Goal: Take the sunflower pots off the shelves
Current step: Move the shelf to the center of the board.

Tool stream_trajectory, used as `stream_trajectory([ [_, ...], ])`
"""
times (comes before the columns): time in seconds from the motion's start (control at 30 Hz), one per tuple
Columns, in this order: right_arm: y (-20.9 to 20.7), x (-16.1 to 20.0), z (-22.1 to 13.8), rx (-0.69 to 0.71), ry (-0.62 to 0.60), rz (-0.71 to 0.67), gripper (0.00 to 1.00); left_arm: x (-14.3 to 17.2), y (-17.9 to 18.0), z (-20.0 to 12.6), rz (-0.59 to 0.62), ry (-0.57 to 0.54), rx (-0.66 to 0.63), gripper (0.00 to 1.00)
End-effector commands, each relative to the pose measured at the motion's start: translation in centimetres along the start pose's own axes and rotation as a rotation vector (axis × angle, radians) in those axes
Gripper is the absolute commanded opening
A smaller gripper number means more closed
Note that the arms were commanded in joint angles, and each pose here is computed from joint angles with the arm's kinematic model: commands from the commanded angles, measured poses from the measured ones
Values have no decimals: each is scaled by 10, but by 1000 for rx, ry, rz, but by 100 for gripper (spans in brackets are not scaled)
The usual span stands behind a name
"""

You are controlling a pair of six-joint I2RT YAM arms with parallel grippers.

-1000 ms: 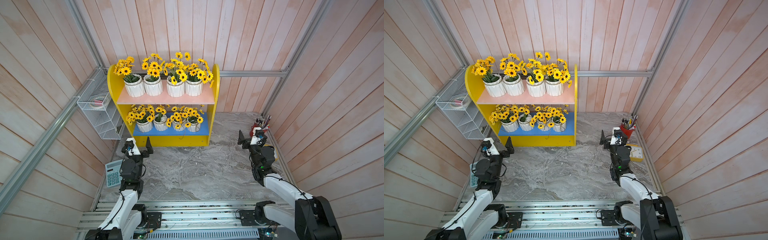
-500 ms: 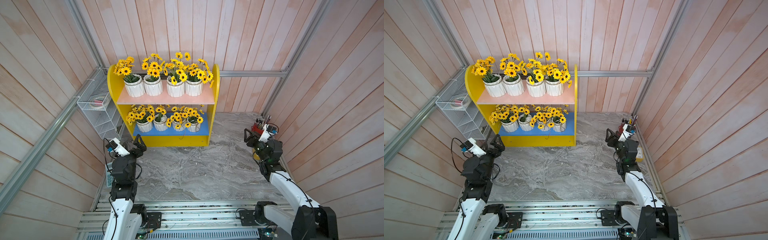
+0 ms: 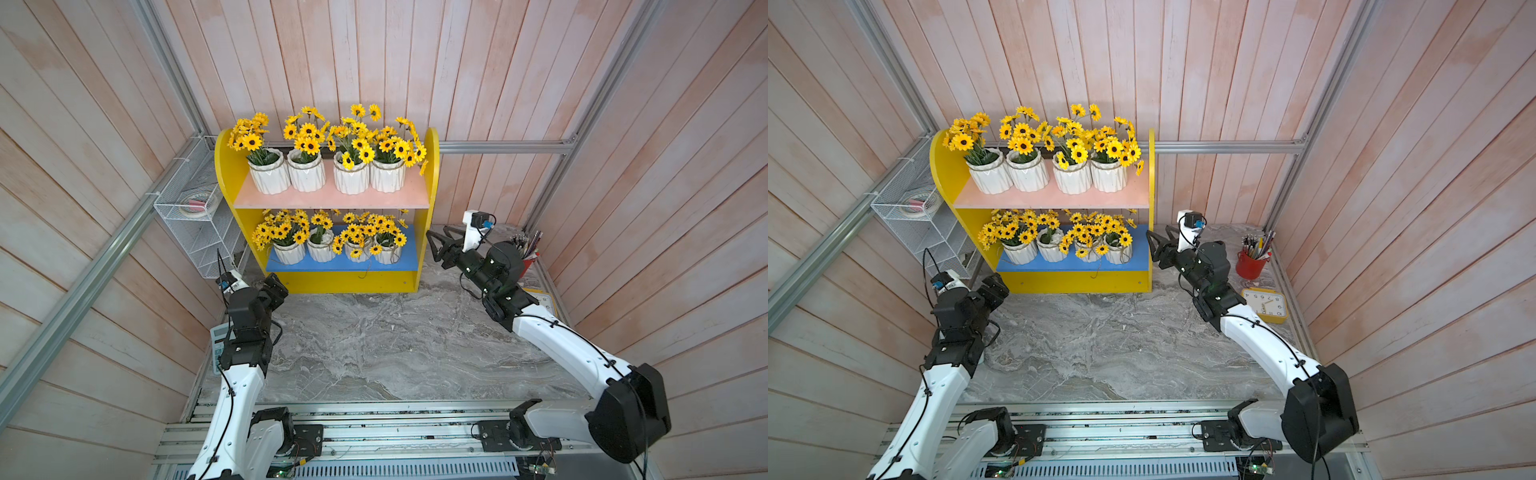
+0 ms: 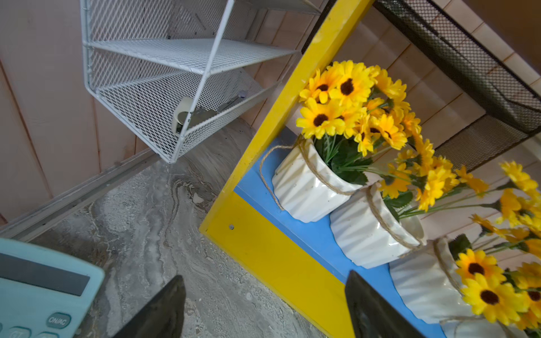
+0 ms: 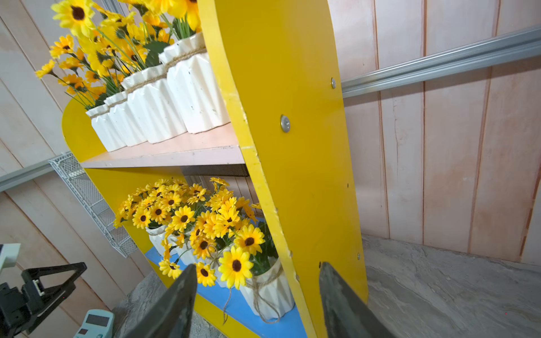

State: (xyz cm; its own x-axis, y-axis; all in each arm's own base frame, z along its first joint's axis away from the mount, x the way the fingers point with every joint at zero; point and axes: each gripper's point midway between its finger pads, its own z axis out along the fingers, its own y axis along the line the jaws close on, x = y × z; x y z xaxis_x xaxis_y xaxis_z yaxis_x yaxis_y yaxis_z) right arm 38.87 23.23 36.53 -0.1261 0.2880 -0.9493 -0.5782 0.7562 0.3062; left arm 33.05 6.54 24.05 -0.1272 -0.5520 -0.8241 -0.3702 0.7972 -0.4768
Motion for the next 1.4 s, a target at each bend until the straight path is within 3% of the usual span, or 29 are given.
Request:
stream_trajectory([
  [0.0,-12,0,16,77,-4,-31,65,-20,1,1,68,-32,-44,86],
  [0.27,-35,5,50,198,-12,-59,58,-71,-26,3,274,-98,-22,86],
  [0.43,-36,12,63,208,-16,-77,54,-92,-32,15,295,-88,64,80],
  [0.7,-43,22,69,222,-13,-86,48,-100,-49,36,396,-103,167,76],
  [0.9,-43,30,72,206,7,-81,47,-125,-58,48,501,-158,161,78],
  [1.1,-44,38,75,198,22,-77,47,-142,-60,60,527,-189,138,78],
  [1.37,-47,42,77,195,35,-73,47,-141,-55,83,539,-190,155,79],
])
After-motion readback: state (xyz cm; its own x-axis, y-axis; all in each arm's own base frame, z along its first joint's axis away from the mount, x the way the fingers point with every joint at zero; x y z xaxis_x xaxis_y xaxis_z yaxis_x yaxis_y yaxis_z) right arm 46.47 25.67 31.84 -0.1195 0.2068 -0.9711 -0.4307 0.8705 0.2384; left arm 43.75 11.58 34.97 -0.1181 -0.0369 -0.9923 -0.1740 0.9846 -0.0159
